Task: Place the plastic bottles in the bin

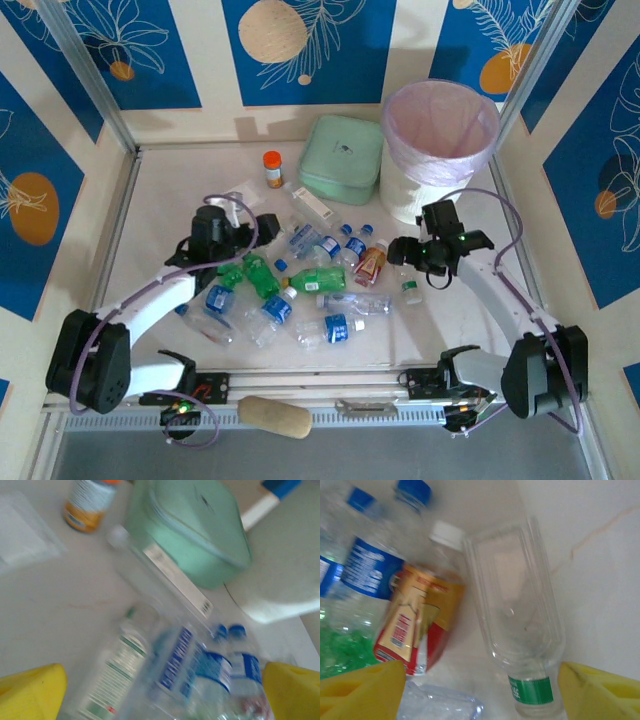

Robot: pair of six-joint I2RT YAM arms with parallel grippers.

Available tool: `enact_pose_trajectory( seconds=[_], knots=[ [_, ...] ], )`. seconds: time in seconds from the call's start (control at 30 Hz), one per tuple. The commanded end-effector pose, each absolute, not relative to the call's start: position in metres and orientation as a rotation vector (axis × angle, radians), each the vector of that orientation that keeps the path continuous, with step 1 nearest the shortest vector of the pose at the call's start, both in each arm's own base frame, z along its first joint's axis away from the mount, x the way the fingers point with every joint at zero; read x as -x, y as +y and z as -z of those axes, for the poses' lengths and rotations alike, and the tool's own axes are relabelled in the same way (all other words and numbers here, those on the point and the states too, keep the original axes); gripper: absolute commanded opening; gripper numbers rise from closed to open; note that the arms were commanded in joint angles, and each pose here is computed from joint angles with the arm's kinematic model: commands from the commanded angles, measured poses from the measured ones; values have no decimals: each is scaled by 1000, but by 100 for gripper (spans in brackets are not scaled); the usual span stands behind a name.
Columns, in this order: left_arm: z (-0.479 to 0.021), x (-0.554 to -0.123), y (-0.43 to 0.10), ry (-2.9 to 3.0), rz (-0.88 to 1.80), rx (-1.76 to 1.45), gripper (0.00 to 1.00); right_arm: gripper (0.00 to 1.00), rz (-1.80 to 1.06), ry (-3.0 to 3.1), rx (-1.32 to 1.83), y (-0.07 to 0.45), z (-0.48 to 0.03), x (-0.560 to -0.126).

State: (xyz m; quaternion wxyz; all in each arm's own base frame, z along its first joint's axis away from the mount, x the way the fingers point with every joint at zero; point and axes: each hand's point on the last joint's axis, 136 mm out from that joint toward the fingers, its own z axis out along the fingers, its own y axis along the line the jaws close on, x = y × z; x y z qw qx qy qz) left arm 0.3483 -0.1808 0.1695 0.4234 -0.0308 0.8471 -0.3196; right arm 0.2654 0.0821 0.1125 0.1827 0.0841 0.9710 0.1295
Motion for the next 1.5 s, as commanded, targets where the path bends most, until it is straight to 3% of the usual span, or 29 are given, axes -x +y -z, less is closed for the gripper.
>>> enact_pose_trajectory(
  seconds=[0.0,0.3,0.67,0.97,1.2,1.47],
  knots=[
    [-188,-344,-199,2099,802,85,100,79,-370,2854,-224,87,-99,-253],
    [-194,-348,-241,2118,872,25,100,77,-127,2908,-162,75,-69,-284],
    [-194,-344,-234,2123,838,20,100,77,-66,2921,-115,78,-46,-316],
    [-194,-345,-233,2124,821,14,100,73,-19,2950,-59,80,-29,-319],
    [-194,-349,-233,2118,817,33,100,59,1,2898,-5,79,-48,-316],
    [-183,-355,-219,2095,796,167,100,54,-131,2722,101,103,-112,-311]
  ],
)
